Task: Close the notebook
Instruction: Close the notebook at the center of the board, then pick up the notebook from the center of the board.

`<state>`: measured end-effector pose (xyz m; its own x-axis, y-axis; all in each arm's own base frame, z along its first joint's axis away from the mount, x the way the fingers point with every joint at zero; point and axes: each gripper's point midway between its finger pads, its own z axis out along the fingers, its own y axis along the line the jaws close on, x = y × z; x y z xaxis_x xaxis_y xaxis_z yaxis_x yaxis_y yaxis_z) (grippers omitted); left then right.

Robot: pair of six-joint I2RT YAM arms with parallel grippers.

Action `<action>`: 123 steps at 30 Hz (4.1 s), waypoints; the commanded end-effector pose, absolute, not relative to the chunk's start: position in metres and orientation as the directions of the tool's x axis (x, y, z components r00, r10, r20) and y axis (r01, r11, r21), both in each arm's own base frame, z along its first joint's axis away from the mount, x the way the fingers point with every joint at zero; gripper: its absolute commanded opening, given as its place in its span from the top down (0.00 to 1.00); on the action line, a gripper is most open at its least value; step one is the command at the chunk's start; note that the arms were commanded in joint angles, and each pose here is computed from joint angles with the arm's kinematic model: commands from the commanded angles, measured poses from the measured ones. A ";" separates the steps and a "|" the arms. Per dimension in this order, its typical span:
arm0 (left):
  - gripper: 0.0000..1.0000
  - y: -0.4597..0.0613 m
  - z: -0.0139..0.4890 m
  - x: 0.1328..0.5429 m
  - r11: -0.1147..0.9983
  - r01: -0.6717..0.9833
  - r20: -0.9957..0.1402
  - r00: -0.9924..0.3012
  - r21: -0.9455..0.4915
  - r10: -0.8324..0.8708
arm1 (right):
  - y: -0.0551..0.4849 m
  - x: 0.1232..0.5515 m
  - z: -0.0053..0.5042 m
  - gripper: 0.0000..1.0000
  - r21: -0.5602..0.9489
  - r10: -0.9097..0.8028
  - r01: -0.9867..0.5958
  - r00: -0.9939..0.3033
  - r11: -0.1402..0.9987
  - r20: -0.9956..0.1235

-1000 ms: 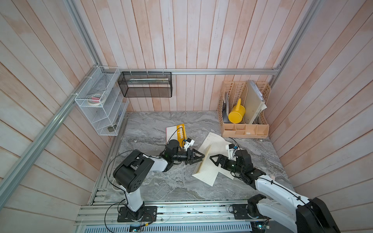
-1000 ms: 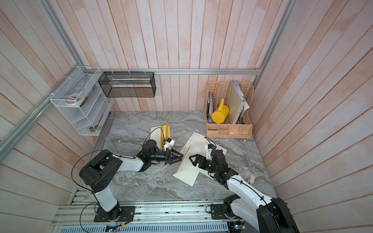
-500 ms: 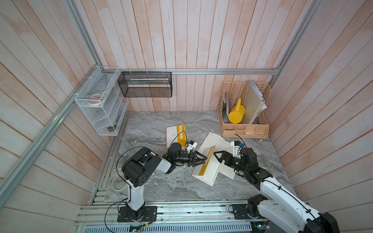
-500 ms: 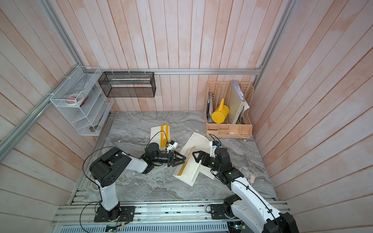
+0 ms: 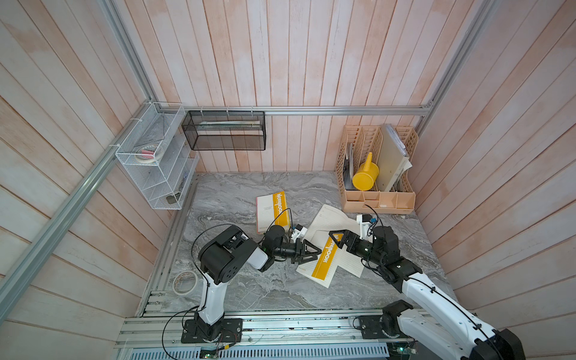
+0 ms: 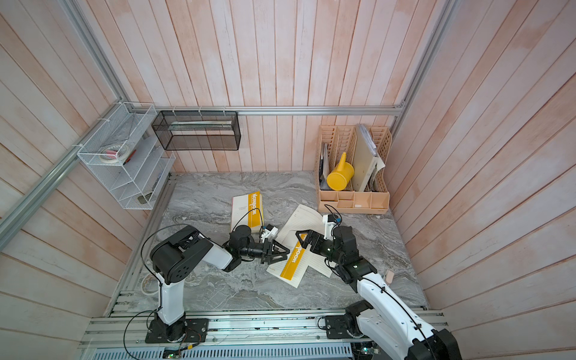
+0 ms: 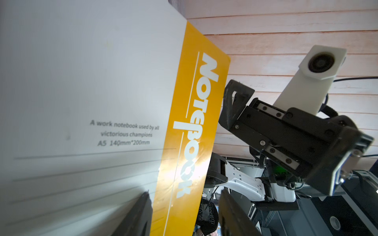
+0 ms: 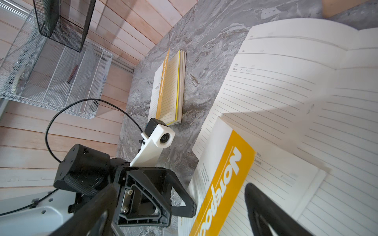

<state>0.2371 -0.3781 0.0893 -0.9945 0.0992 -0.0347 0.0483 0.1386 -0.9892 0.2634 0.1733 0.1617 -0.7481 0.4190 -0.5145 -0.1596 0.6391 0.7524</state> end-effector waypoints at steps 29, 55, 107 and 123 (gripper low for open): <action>0.44 -0.378 0.084 0.241 0.252 0.149 -0.121 -0.985 -0.956 0.123 | 0.195 0.236 0.061 0.02 0.752 0.348 -0.005 -0.885 0.660 -0.311; 0.52 -0.323 0.035 0.254 0.553 0.211 -0.125 -0.974 -0.806 0.189 | 0.195 0.234 0.052 0.02 0.739 0.334 0.009 -0.896 0.673 -0.293; 1.00 -0.306 0.133 0.259 0.332 0.267 -0.221 -0.960 -0.905 0.171 | 0.204 0.255 0.124 0.02 0.737 0.307 -0.134 -0.849 0.663 -0.430; 1.00 -0.258 0.184 0.334 0.363 0.312 -0.347 -0.937 -0.878 -0.034 | 0.201 0.258 0.132 0.02 0.724 0.309 -0.145 -0.835 0.674 -0.455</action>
<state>0.3200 -0.2646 0.1650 -0.9598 -0.0069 -0.2808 0.2598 0.3583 -0.8968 0.2560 0.2011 0.1270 -0.8453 0.3097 -0.4354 -0.1314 0.6694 0.7312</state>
